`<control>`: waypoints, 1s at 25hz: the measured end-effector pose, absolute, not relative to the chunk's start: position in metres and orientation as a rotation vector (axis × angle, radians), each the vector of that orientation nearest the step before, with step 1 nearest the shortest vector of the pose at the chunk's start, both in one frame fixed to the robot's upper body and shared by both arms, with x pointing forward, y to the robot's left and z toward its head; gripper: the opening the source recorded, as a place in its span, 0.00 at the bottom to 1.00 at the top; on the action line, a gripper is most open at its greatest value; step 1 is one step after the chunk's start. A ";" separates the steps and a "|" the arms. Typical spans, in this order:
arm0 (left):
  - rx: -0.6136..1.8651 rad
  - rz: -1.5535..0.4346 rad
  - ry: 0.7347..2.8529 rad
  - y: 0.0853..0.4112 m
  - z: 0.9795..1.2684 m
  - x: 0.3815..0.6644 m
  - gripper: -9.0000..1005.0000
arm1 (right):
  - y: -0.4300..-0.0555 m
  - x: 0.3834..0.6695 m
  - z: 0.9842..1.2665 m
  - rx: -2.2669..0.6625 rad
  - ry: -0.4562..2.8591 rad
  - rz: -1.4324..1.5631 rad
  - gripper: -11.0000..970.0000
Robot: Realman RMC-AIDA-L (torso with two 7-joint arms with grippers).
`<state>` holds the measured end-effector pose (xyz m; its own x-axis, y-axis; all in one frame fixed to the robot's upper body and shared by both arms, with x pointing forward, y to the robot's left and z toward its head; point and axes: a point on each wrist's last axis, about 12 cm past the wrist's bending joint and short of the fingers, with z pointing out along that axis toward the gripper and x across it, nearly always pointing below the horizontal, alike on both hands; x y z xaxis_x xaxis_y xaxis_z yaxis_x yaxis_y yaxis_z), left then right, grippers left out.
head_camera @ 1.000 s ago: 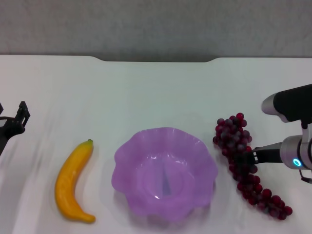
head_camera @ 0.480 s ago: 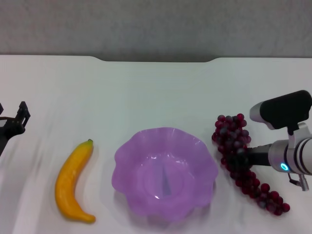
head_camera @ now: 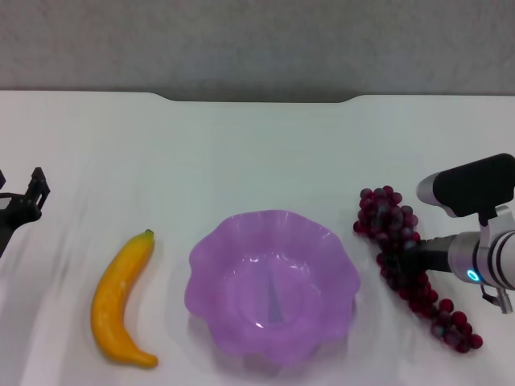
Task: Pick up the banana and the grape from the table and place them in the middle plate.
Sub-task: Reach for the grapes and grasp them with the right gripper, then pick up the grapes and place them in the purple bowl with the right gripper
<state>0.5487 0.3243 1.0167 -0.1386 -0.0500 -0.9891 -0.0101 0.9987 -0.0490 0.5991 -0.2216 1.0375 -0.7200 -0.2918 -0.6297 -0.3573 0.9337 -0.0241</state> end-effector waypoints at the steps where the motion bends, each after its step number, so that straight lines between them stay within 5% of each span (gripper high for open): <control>1: -0.045 -0.034 1.710 0.324 1.017 0.549 0.66 | -0.222 0.600 1.037 -0.455 2.411 0.125 0.62; 16: -0.046 -0.030 1.715 0.325 1.016 0.547 0.67 | -0.209 0.592 1.028 -0.544 2.311 0.116 0.56; 21: -0.047 -0.029 1.717 0.326 1.015 0.547 0.67 | -0.211 0.590 1.024 -0.545 2.293 0.105 0.39; 25: -0.048 -0.028 1.717 0.326 1.015 0.546 0.67 | -0.214 0.587 1.022 -0.526 2.264 0.104 0.34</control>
